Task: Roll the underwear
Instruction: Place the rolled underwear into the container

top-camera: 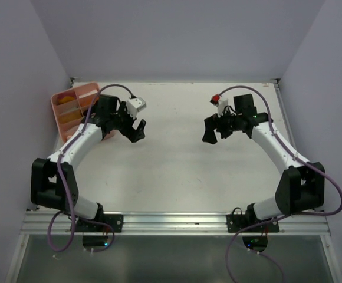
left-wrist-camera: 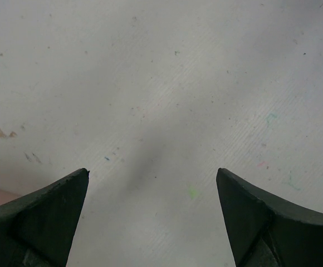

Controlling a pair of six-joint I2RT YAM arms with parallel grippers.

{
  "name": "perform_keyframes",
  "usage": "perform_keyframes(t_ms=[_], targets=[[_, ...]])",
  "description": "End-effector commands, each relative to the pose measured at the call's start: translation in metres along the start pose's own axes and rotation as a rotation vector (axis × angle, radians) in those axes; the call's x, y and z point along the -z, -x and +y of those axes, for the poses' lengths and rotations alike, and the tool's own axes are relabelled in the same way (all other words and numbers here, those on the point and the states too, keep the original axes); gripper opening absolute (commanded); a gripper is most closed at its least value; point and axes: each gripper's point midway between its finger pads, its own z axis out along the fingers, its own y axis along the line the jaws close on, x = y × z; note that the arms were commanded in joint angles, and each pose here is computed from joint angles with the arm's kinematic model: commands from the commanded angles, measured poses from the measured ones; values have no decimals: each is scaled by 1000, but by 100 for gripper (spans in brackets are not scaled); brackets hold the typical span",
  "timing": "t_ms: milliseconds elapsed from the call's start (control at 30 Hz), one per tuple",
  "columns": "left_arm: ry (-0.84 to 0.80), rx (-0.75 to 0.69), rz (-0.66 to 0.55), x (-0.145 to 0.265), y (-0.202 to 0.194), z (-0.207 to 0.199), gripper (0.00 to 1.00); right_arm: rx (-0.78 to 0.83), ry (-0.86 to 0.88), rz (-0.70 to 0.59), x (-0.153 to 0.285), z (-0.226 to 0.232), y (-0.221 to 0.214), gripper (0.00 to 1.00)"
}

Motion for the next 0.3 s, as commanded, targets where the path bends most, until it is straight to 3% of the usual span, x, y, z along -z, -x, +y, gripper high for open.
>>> perform_keyframes(t_ms=[0, 267], targets=[[93, 46, -99, 3, 15, 12, 100, -32, -93, 9, -1, -14, -18, 99], [133, 54, -68, 6, 6, 16, 100, -27, -69, -22, 3, -5, -19, 99]])
